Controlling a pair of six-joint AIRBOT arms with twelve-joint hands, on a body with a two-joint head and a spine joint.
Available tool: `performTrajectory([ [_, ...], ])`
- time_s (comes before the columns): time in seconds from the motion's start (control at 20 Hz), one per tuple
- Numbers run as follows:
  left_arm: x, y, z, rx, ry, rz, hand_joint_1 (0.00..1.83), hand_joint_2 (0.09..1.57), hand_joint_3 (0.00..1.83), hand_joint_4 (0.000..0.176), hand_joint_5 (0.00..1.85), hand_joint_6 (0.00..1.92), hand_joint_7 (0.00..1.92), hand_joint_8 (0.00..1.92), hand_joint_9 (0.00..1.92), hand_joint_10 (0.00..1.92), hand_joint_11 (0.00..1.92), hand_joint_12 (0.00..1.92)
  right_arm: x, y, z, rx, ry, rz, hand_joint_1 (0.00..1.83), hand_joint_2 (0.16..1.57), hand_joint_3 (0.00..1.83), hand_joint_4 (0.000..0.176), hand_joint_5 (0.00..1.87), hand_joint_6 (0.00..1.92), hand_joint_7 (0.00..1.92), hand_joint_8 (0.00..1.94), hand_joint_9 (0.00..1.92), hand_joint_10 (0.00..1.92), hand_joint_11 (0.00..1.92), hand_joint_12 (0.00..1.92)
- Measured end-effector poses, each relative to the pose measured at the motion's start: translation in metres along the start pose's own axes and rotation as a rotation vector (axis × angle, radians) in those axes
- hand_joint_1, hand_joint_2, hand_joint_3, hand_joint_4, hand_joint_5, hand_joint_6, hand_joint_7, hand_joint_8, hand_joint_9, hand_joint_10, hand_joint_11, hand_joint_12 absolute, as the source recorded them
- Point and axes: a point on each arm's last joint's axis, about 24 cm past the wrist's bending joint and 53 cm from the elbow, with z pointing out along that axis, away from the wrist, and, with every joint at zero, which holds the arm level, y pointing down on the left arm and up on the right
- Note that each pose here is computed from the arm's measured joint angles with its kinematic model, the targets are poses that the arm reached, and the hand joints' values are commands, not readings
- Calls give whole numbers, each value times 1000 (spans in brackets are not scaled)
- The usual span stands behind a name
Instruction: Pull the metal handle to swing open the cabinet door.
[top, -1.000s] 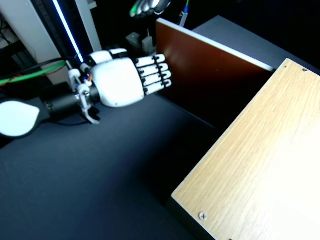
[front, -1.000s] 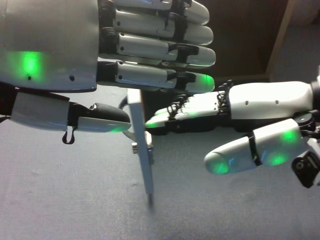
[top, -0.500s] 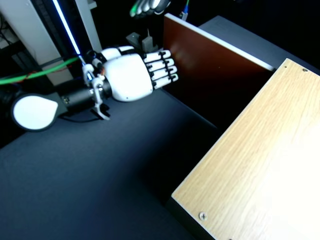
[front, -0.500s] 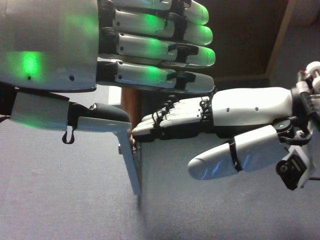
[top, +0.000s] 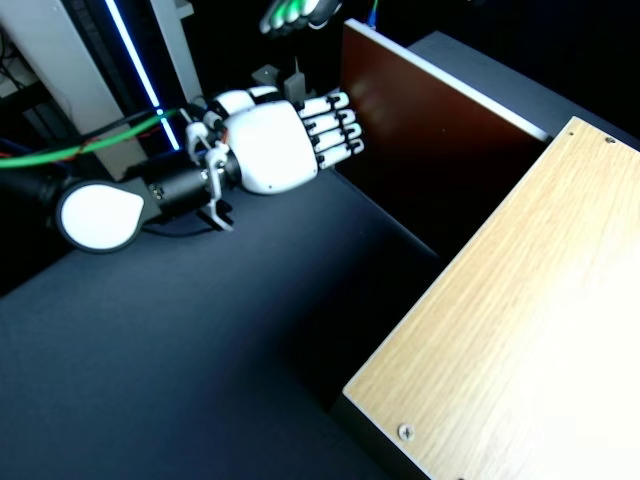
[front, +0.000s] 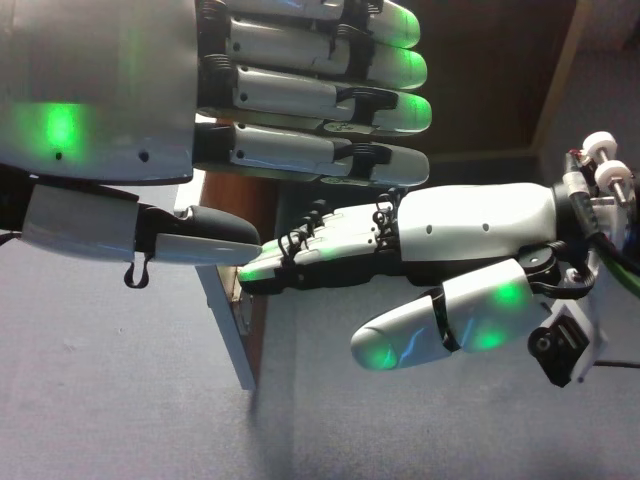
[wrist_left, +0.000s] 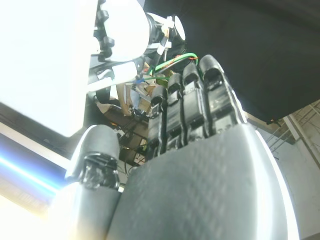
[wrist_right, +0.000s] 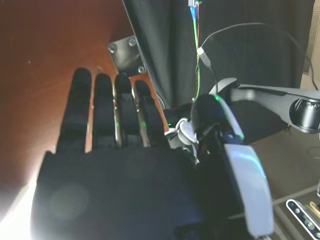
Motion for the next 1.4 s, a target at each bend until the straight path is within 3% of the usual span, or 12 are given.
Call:
performTrajectory([
  [0.45, 0, 0, 0, 0, 0, 0, 0, 1571, 71, 0, 156, 2, 157, 2, 133, 2, 0, 353, 2, 0, 2, -3, 6, 0, 0, 1571, 46, 0, 85, 3, 98, 2, 69, 0, 0, 281],
  [0.7, 0, 0, 0, 0, 0, 0, 0, 1571, 58, 0, 164, 3, 168, 4, 144, 4, 0, 372, -7, -7, -3, 16, -11, -12, 0, 1570, 27, 0, 90, 3, 99, 2, 77, 2, 0, 303],
  [1.0, 0, 0, 0, 0, 0, 0, 0, 1571, 69, 0, 158, 0, 164, 0, 141, 0, 0, 363, -14, -17, -13, 59, -16, -43, 0, 1571, 31, 0, 70, 0, 89, 1, 69, 1, 0, 286],
  [1.25, 0, 0, 0, 0, 0, 0, 0, 1571, 68, 0, 163, 2, 165, 1, 142, 1, 0, 368, -42, -33, -40, 146, -82, -66, 0, 1571, 38, 0, 73, 1, 83, 0, 62, 1, 0, 260],
  [1.4, 0, 0, 0, -1, 0, 0, 0, 1571, 76, 0, 163, 1, 163, 0, 138, 0, 0, 366, -48, -38, -47, 175, -98, -71, 0, 1571, 35, 0, 87, 4, 90, 2, 68, 2, 0, 273],
])
